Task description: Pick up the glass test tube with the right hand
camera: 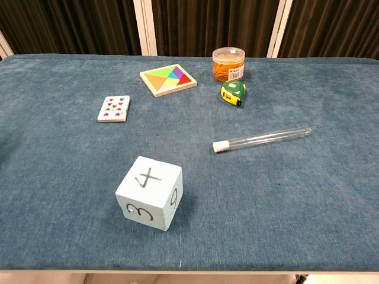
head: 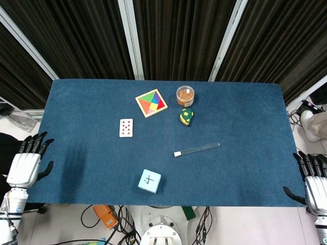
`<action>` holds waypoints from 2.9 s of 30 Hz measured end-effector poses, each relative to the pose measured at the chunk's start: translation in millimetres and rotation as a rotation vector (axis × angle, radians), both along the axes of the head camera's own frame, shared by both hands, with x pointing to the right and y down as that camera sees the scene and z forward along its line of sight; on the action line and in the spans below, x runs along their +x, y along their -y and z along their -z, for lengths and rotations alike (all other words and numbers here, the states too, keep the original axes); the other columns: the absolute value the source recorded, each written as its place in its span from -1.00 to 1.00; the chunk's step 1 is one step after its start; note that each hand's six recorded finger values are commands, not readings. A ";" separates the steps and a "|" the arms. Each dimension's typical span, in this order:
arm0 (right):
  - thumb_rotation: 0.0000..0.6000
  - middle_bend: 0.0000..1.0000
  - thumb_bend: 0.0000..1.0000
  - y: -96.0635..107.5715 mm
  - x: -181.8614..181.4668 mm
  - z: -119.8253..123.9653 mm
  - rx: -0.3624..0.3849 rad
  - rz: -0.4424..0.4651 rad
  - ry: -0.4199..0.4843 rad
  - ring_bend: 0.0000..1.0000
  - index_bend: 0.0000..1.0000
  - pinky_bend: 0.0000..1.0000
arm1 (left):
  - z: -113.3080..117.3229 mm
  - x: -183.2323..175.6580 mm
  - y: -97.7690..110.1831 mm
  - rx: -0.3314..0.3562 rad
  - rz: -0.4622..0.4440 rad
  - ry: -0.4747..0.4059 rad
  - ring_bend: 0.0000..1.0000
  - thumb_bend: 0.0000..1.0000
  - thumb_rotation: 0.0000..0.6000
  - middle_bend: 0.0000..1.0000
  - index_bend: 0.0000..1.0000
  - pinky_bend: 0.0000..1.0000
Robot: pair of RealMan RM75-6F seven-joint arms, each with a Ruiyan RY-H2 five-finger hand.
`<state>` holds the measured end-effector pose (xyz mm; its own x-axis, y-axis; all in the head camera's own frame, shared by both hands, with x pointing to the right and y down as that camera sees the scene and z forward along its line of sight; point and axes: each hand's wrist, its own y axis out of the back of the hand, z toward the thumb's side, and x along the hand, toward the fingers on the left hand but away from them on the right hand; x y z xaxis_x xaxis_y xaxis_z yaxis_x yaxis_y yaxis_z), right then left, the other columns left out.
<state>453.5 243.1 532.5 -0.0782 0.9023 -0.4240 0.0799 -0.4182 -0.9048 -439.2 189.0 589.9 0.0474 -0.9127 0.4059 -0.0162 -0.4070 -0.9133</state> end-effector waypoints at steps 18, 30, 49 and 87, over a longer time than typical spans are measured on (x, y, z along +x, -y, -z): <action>1.00 -0.80 -0.41 -0.3 -0.5 -4.1 -0.016 -0.004 -0.011 -0.88 -0.77 -1.00 | 1.4 -0.3 -1.4 0.001 0.003 0.001 -1.00 -0.27 1.00 -0.97 -0.72 -0.93; 1.00 -0.69 -0.41 18.8 -27.1 -22.1 -0.078 0.101 0.039 -0.84 -0.57 -1.00 | 0.6 0.2 -2.9 0.001 0.022 0.002 -1.00 -0.27 1.00 -0.97 -0.72 -0.93; 1.00 -0.31 -0.31 141.4 -202.6 -123.1 -0.241 0.458 0.101 -0.48 -0.15 -1.00 | 4.0 -5.0 -0.7 0.008 0.052 -0.013 -1.00 -0.27 1.00 -0.97 -0.72 -0.93; 1.00 -0.10 -0.11 140.7 -276.4 -200.5 -0.419 0.564 -0.007 -0.44 -0.04 -1.00 | 3.7 -6.2 -1.5 0.000 0.056 -0.016 -1.00 -0.27 1.00 -0.97 -0.72 -0.93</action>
<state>177.1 102.4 733.0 0.3498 0.5666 -0.7461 -0.2576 -0.7076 -0.6581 -445.4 190.5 586.2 0.0028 -0.9140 0.4058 -0.0535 -0.4053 -0.9126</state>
